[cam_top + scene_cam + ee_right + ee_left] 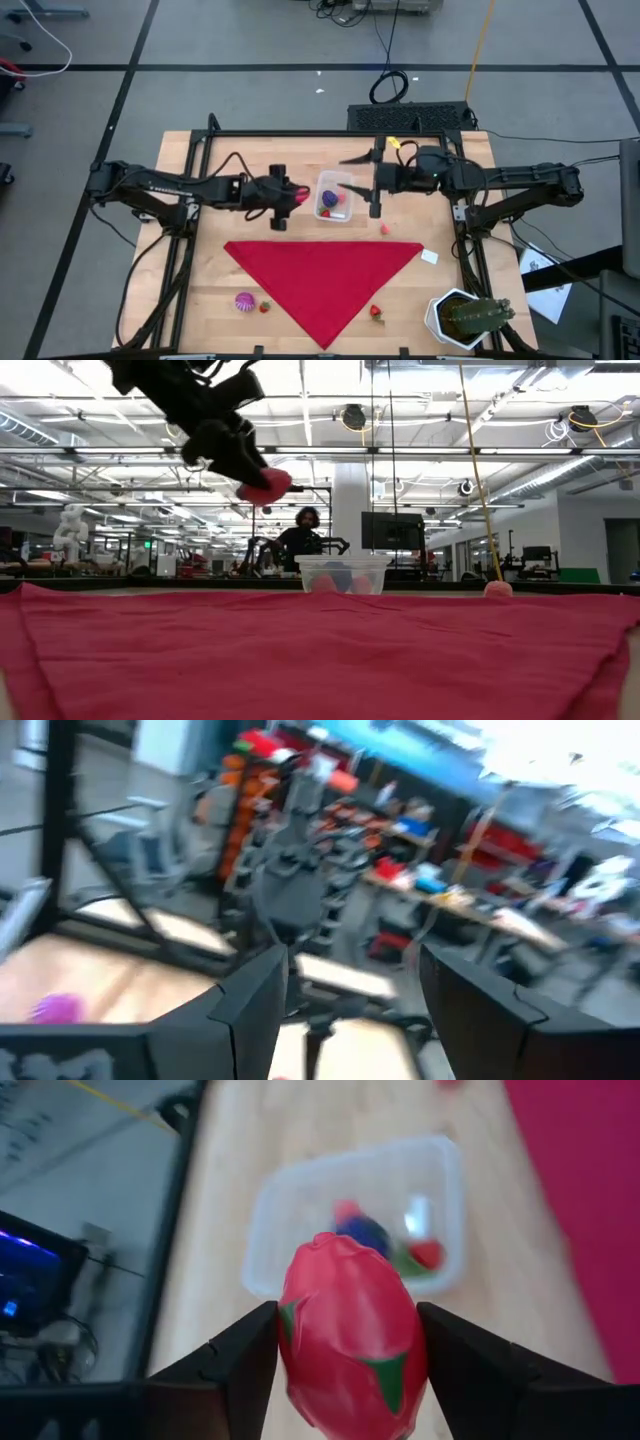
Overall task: Pick and placing Produce into tupperware
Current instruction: Put the red and green dragon fruit into the transparent bin
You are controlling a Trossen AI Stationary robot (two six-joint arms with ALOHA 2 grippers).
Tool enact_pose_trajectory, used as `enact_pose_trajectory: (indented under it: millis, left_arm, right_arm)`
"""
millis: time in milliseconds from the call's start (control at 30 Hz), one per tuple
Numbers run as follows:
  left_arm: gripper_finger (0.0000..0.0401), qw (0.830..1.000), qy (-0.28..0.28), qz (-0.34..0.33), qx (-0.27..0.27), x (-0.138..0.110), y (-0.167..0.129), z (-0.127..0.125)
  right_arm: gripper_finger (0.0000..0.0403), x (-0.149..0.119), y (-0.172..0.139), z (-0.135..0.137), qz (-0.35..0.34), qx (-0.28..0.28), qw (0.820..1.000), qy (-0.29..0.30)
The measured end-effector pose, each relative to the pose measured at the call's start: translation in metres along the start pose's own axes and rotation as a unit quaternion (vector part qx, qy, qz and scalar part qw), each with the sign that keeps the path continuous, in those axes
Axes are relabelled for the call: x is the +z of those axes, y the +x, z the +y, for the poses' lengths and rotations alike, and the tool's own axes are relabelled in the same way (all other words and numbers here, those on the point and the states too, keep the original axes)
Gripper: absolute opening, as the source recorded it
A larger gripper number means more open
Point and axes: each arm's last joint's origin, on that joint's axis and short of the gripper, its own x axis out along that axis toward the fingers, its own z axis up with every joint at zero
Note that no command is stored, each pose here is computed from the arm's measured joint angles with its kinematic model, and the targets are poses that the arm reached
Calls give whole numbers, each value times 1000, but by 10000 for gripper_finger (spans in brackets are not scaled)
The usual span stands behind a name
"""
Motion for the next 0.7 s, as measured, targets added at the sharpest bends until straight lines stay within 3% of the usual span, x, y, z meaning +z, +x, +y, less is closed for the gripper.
enact_pose_trajectory:
  millis: [333, 600, 700]
  left_arm:
    - [230, 997, -30, -70, 6, -1, 53, 21]
    - [230, 998, -29, -57, 2, 20, 100, 30]
    - [230, 999, -25, -23, -14, 28, 115, 31]
  right_arm:
    - [220, 20, -3, -10, -91, -76, 992, -51]
    - [220, 22, -3, -11, -103, -84, 989, -66]
    - [220, 22, -3, -11, -102, -85, 989, -66]
